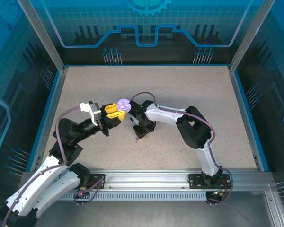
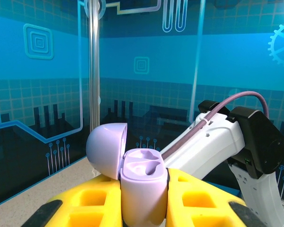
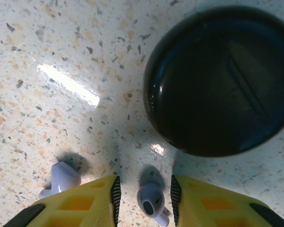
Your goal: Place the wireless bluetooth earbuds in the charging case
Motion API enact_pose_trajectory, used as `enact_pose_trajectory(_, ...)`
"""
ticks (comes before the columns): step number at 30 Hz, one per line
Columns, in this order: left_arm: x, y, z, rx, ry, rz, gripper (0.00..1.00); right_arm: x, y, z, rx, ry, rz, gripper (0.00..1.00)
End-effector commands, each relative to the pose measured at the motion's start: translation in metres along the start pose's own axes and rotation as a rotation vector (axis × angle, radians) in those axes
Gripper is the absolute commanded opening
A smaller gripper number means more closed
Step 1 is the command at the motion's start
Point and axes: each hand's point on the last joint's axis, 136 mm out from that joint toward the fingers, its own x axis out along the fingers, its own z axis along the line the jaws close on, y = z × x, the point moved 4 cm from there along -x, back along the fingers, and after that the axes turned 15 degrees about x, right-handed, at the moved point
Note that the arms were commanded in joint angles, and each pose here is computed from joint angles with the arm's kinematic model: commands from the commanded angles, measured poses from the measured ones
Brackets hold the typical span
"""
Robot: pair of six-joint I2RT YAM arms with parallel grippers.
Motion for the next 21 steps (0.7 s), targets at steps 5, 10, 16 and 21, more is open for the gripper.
enact_pose_trajectory(5, -0.002, -0.008, 0.001, 0.034, -0.018, -0.02, 0.0, 0.005, 0.005, -0.005, -0.001, 0.019, 0.058, 0.33)
enact_pose_trajectory(10, -0.002, -0.008, 0.001, 0.032, -0.019, -0.02, 0.0, 0.009, 0.009, -0.006, 0.002, 0.024, 0.085, 0.3)
enact_pose_trajectory(16, -0.002, -0.007, 0.001, 0.027, -0.018, -0.016, 0.0, 0.01, 0.014, -0.008, 0.005, 0.03, 0.107, 0.25)
enact_pose_trajectory(21, -0.002, -0.007, 0.002, 0.025, -0.022, -0.013, 0.0, 0.002, 0.014, -0.007, 0.013, 0.012, 0.083, 0.22)
